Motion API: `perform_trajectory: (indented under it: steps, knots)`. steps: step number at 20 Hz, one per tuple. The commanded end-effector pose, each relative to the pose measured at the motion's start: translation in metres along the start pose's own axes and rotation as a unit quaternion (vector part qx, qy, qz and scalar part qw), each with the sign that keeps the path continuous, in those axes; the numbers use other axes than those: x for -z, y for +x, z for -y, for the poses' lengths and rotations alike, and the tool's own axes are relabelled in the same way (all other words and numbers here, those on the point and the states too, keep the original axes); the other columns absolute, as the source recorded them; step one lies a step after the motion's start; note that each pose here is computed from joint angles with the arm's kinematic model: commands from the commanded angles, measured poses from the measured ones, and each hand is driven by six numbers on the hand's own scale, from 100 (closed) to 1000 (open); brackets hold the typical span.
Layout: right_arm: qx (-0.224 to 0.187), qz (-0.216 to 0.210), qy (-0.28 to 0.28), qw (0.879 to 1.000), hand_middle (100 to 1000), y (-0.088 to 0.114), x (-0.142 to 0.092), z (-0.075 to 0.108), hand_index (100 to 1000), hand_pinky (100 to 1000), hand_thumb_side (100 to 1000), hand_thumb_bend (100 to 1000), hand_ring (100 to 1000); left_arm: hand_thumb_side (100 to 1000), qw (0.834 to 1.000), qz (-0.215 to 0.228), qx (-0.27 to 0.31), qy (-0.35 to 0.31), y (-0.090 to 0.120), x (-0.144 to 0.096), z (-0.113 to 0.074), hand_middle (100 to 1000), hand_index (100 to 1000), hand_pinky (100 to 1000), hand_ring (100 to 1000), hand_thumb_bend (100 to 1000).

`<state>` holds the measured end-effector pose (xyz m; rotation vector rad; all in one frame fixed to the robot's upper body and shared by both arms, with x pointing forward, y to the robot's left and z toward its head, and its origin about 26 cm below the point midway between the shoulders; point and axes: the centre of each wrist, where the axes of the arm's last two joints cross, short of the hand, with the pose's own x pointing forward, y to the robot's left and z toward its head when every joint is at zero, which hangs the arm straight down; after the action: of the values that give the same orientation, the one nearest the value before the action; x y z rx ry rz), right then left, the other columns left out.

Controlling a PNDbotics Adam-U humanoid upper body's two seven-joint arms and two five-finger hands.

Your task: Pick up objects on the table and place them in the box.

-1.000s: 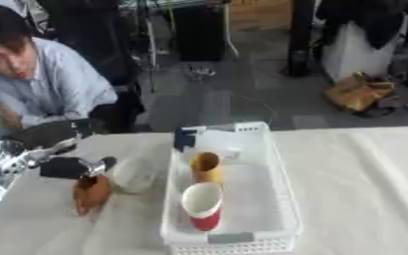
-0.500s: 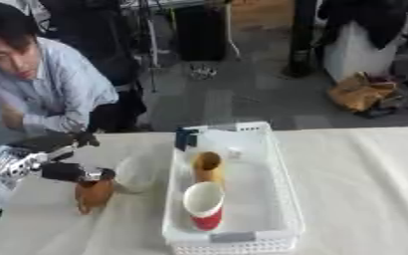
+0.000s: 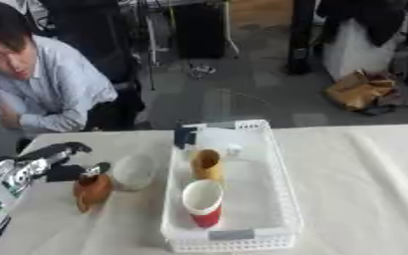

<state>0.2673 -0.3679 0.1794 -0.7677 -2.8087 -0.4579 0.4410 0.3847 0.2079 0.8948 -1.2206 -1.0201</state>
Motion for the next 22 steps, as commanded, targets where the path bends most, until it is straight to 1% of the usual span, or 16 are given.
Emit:
perform_trajectory:
  steps: [1,4,5,6,7,8,11,12,22]
  knots:
    - [0.003,0.017,0.004,1.000,748,0.004,0.010,0.000,801,800,1000,100,875,887,1.000,-0.007,-0.008,0.019,-0.001,0.000,-0.010,1000,1000,1000,1000,499]
    - [0.003,0.016,0.004,1.000,748,0.004,0.009,-0.001,800,800,1000,100,875,891,1.000,-0.015,-0.011,0.018,-0.001,0.002,-0.005,1000,1000,1000,1000,503]
    - [0.003,0.016,0.003,1.000,747,0.004,0.009,-0.001,800,800,1000,100,875,847,1.000,-0.018,-0.011,0.017,-0.001,0.003,-0.004,1000,1000,1000,1000,505]
    - [0.003,0.016,0.003,1.000,747,0.004,0.009,-0.001,800,800,1000,100,875,885,1.000,-0.021,-0.009,0.017,-0.001,0.005,-0.002,1000,1000,1000,1000,509]
    - [0.003,0.016,0.002,1.000,747,0.004,0.009,-0.001,800,800,1000,100,875,885,1.000,-0.022,-0.006,0.017,-0.002,0.006,-0.001,1000,1000,1000,1000,509]
    - [0.003,0.016,0.002,1.000,746,0.004,0.009,-0.001,796,800,1000,100,875,870,1.000,-0.027,0.003,0.014,-0.003,0.007,0.002,1000,1000,1000,1000,565]
    - [0.004,0.015,0.001,1.000,746,0.004,0.009,-0.001,795,800,1000,100,875,870,0.999,-0.034,0.034,0.009,-0.005,0.010,0.006,1000,1000,1000,1000,569]
    - [0.004,0.015,0.001,1.000,745,0.004,0.009,-0.001,791,800,1000,100,875,865,0.998,-0.037,0.041,0.010,-0.007,0.010,0.007,1000,1000,1000,1000,583]
    - [0.006,0.013,0.000,1.000,742,0.004,0.007,-0.002,781,799,1000,100,876,870,0.995,-0.061,0.070,0.040,-0.019,0.014,0.014,1000,1000,1000,1000,576]
